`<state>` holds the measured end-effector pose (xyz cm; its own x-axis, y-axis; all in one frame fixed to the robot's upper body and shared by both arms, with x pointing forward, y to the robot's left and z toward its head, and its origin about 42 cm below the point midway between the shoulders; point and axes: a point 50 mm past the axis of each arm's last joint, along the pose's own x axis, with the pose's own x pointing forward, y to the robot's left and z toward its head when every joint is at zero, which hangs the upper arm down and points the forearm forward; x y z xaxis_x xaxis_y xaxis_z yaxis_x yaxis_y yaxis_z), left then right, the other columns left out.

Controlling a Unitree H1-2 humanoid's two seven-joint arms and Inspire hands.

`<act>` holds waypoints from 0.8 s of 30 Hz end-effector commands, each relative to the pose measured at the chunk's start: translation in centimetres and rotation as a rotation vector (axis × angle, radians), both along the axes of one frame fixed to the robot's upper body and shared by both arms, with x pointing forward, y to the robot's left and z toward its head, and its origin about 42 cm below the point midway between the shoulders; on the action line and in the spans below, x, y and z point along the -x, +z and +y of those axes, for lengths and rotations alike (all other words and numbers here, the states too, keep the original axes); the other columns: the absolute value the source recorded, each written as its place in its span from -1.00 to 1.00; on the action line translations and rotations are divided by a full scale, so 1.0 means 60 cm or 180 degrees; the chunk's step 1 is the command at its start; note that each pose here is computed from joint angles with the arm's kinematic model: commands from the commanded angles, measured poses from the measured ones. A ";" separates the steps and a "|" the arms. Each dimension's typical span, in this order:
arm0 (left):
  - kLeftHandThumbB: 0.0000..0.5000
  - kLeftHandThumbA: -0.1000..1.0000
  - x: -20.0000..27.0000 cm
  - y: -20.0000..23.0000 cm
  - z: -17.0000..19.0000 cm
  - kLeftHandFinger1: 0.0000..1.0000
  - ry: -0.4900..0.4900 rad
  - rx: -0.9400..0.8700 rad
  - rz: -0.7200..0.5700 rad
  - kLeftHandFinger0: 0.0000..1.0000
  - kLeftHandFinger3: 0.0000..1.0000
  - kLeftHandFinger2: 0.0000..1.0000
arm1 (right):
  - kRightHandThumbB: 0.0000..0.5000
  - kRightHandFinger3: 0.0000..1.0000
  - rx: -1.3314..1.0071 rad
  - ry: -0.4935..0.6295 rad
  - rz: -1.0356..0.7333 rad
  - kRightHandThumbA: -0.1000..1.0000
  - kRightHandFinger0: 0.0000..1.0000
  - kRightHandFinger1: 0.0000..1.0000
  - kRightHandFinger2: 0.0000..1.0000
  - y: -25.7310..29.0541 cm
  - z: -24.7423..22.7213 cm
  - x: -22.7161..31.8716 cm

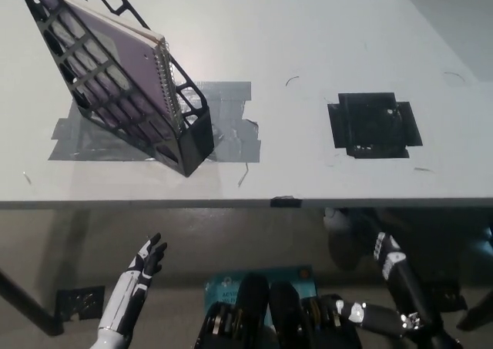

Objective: A shelf with a book inside it is placed on the center of the desk infront of the robot. The robot uses its right hand to grab the book, take it out and hand it to a person.

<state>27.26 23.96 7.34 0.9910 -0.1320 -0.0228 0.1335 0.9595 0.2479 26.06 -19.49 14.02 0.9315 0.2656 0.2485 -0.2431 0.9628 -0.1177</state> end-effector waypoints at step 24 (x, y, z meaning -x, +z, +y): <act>0.12 1.00 -0.005 0.017 -0.011 1.00 -0.0124 -0.0038 -0.0215 1.00 1.00 1.00 | 0.29 1.00 -0.0475 0.0900 -0.0304 0.99 1.00 1.00 1.00 0.265 0.253 -0.305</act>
<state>27.31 23.52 7.39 0.9893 -0.1451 -0.0130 0.1438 0.9583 0.2469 42.75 -6.87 27.38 0.8224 0.4339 0.3679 -0.4550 0.8899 -0.0325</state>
